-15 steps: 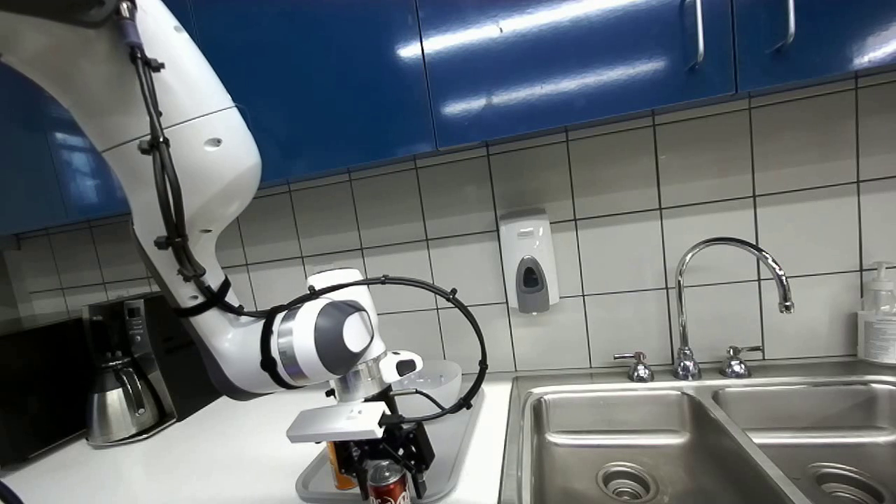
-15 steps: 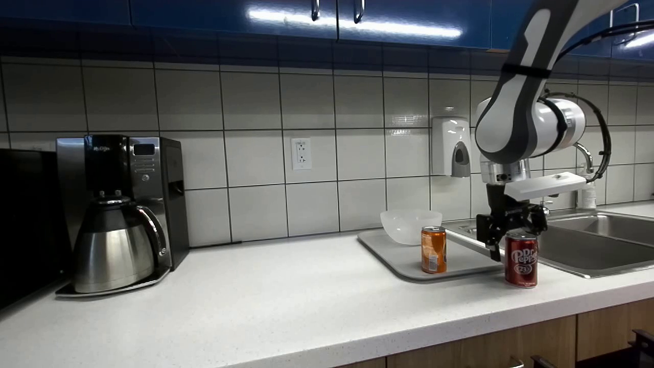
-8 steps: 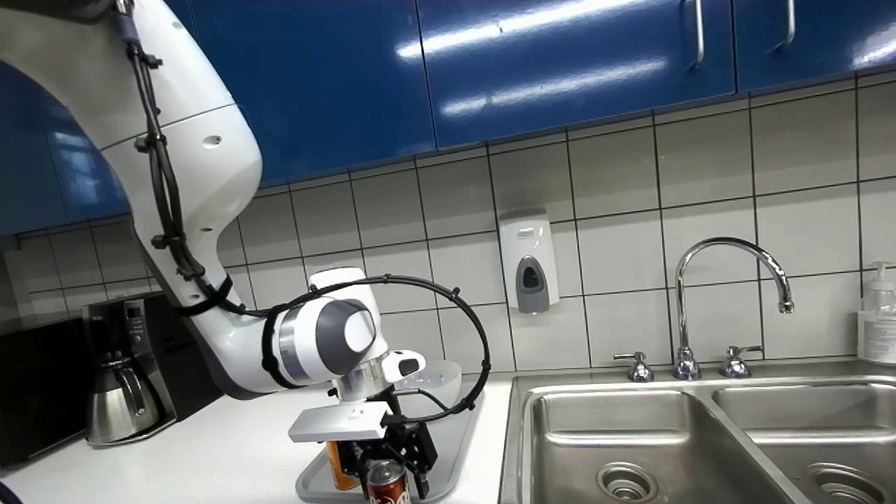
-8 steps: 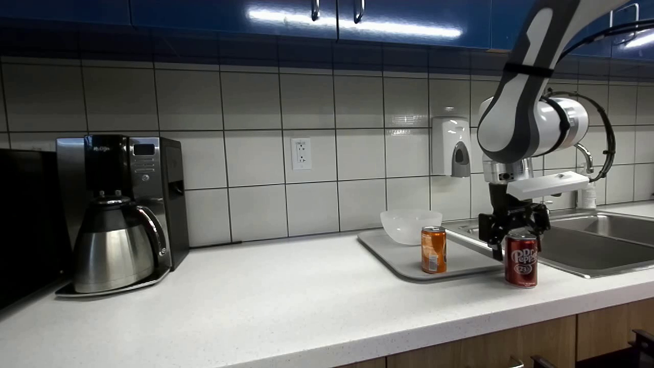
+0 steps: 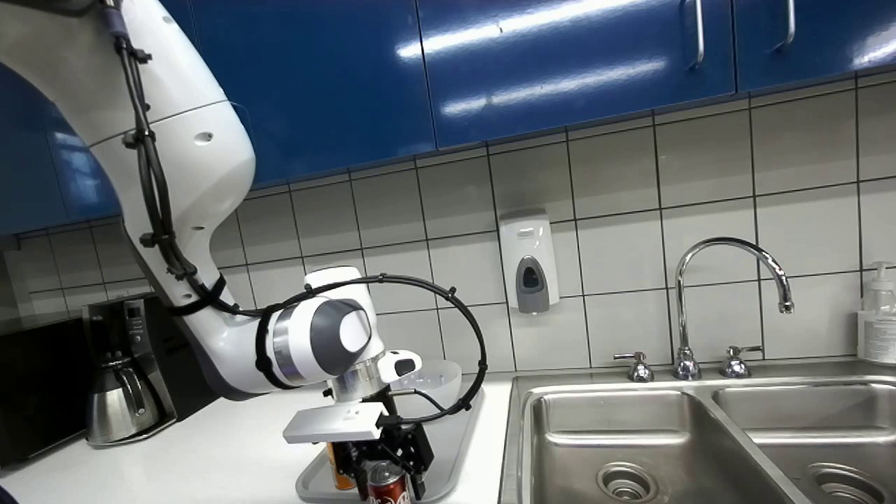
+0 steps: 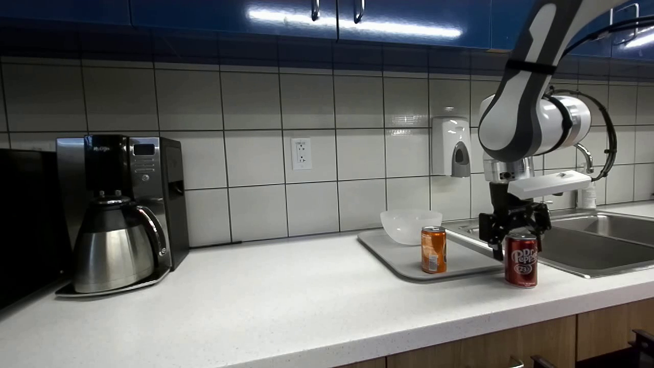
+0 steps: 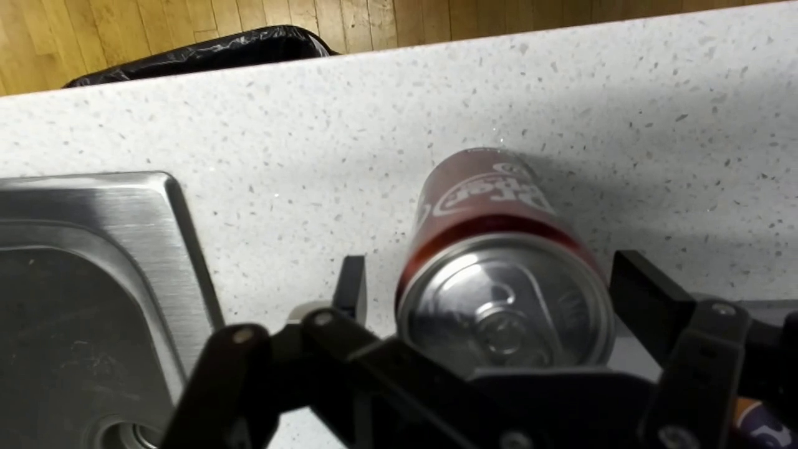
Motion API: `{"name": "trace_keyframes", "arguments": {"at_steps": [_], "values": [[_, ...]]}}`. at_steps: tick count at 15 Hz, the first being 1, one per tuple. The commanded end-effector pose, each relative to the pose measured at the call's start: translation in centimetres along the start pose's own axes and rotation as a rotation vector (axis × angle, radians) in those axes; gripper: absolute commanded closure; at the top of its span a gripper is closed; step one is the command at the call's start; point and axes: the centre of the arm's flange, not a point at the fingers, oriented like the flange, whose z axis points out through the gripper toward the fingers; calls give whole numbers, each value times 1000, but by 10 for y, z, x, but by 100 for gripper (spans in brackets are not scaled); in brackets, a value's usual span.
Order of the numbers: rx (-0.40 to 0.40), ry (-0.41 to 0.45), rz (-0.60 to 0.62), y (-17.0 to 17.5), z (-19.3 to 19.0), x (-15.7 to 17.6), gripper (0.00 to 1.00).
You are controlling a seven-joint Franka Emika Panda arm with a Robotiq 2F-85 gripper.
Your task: Put the orange and red cans on the tray
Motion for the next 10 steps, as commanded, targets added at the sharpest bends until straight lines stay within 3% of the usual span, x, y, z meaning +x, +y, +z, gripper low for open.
{"name": "trace_keyframes", "arguments": {"at_steps": [1,3,4,6,10], "values": [[-5,17,1,-2,-13,-13,0],[-6,19,1,-2,-15,-16,1],[-5,21,1,-2,-16,-17,21],[-4,23,1,-2,-18,-19,30],[-3,27,3,-2,-21,-22,61]]}}
